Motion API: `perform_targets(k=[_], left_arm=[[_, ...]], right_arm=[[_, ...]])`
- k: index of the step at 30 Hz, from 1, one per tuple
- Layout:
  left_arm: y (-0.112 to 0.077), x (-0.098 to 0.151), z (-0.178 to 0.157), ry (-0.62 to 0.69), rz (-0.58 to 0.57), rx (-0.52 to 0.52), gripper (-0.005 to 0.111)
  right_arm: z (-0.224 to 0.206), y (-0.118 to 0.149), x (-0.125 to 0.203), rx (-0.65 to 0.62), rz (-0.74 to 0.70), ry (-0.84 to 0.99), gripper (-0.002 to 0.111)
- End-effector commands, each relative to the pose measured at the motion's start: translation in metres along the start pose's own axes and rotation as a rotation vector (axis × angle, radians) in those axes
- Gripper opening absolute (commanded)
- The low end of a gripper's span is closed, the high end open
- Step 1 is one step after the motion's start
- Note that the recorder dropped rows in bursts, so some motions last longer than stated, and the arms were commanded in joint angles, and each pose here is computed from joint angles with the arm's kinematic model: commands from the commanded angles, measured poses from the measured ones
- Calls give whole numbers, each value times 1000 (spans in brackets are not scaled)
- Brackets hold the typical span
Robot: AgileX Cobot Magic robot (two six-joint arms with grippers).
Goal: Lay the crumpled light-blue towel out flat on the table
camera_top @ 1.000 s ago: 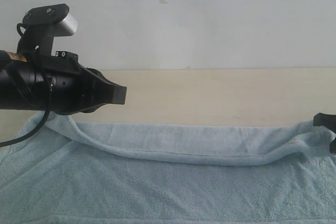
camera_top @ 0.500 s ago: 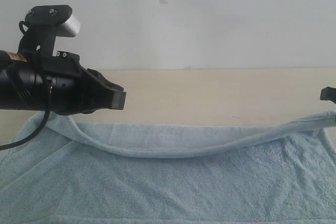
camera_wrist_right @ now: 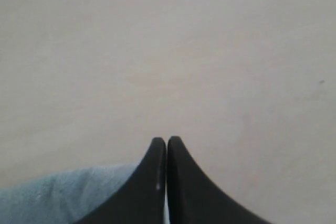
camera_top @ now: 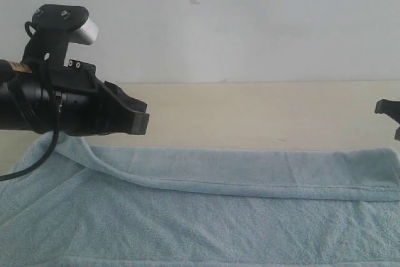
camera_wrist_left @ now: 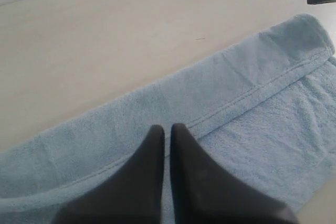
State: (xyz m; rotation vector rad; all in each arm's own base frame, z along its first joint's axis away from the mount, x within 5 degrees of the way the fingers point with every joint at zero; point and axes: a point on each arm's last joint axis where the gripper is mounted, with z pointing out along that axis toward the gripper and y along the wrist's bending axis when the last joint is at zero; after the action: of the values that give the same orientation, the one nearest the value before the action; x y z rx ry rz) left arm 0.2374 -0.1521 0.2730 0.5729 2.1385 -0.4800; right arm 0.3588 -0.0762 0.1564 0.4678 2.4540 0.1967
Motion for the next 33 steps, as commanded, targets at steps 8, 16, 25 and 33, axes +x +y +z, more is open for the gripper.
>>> perform_targets(k=[8,16,25,33], left_arm=[[91,29,47,24,9,-326,4],[168,21,61,183,-262,-337,29],[185,37,107,257,-492,-253,65],[196,39,108,206,-576,-291,65]], right_arm=[[-9,24,8,-251,-56,250,0],[-7,20,12,-227,-55,243,43],[3,5,12,-123,-131,222,51],[-1,-12,15,-129,-38,290,51]])
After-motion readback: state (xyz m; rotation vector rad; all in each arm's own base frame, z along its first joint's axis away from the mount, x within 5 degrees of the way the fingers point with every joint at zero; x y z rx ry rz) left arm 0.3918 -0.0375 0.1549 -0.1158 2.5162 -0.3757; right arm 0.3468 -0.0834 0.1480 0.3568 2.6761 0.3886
